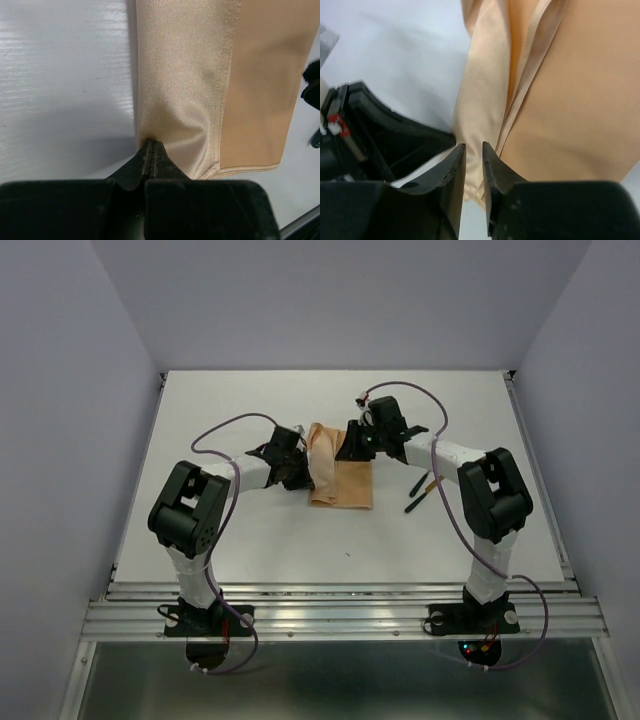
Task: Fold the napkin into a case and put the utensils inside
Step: Fold the lower triangle-folded napkin at the center of the board.
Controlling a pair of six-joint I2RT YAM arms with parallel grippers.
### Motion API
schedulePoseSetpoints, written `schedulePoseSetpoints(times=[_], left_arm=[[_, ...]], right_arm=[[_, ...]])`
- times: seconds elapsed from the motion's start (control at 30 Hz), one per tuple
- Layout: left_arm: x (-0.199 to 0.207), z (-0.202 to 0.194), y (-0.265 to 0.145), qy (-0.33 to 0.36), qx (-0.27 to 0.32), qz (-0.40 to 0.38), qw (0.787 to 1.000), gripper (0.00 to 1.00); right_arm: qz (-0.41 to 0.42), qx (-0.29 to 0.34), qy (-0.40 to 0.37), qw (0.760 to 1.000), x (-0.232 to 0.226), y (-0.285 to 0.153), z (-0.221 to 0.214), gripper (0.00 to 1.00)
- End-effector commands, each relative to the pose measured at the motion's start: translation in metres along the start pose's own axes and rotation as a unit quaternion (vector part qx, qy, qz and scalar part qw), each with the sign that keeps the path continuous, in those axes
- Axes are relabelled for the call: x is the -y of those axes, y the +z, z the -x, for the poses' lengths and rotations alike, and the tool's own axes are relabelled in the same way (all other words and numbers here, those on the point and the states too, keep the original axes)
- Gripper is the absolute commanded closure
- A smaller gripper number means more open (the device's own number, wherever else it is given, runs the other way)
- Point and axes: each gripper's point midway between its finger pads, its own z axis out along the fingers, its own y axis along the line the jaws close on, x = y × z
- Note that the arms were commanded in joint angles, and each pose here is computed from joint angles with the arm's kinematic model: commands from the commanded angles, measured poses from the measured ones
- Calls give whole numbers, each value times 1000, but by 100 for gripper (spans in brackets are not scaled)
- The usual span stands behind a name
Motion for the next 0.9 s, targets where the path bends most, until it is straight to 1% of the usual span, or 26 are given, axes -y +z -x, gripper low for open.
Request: schedulePoseSetpoints(times=[0.0,0.03,0.1,0.13,0.23,0.3,0.47,0.57,0.63,0.77,0.87], left_arm=[[-17,-22,5,3,-27,28,999,100],[-17,-22,5,6,-27,27,999,100],[-17,-22,5,6,-27,27,999,100],[-17,-24,6,6,-29,25,999,100],[-19,-28,8,5,-36,25,999,100],[-20,-30,8,3,-37,26,999,100],[-22,-32,6,-2,-36,27,999,100],[-22,-32,5,1,-33,27,999,100],[-24,-29,6,8,-29,33,999,100],[-23,-32,7,5,-36,29,999,100],[-21,-32,6,1,-36,25,999,100]], right_arm=[[59,7,19,998,-37,-10,-16,91],[74,-8,25,997,-47,-8,-29,99],[92,-7,24,995,-54,-5,-30,99],[107,-26,30,993,-61,1,-41,99],[134,-42,34,990,-70,9,-54,99],[142,-40,32,989,-71,11,-55,99],[124,-65,46,989,-53,24,-76,99],[91,-79,54,991,-35,29,-92,99],[87,-81,52,992,-34,29,-99,99],[68,-84,48,993,-27,28,-101,99],[73,-79,40,993,-34,27,-97,99]])
